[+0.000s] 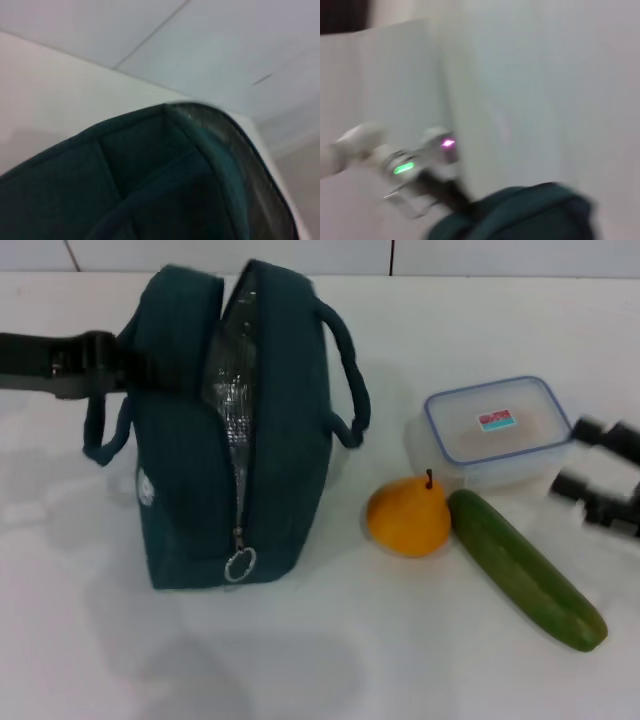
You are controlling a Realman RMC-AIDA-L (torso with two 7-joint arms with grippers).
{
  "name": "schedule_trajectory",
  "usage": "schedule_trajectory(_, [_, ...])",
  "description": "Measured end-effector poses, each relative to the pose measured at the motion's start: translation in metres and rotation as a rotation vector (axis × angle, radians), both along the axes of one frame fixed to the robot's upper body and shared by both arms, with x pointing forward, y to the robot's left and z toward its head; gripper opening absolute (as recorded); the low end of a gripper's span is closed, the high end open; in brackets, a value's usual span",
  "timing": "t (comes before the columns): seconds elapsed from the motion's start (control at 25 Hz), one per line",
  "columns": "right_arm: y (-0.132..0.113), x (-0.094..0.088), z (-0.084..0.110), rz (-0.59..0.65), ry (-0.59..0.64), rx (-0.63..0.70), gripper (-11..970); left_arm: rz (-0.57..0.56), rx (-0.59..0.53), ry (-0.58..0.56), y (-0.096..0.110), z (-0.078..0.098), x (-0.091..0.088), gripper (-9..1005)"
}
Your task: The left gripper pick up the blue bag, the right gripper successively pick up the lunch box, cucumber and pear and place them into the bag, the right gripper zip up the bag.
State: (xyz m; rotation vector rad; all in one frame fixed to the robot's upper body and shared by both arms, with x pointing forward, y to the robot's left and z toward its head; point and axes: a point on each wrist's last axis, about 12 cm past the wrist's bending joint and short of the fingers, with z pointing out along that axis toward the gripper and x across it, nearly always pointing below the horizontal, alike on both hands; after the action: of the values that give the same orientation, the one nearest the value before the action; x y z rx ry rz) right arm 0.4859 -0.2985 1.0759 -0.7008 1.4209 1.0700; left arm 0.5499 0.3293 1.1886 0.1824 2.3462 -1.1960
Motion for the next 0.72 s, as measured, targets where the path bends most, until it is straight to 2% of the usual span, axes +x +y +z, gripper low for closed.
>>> schedule_trajectory(0.16, [-0.024, 0.009, -0.005, -0.232, 0.12, 0.085, 840, -0.001, -0.016, -0.032, 0.001, 0.006, -0.002, 47])
schedule_trajectory(0.36, [-0.039, 0.021, -0.015, -0.427, 0.288, 0.192, 840, -0.008, -0.014, -0.031, -0.002, 0.006, 0.0, 47])
schedule_trajectory(0.6, [-0.046, 0.046, -0.025, -0.573, 0.499, 0.257, 839, -0.003, -0.022, -0.021, -0.003, 0.006, 0.001, 47])
schedule_trajectory(0.72, [-0.039, 0.057, -0.025, -0.58, 0.545, 0.274, 839, -0.008, -0.019, -0.025, -0.005, 0.009, 0.004, 47])
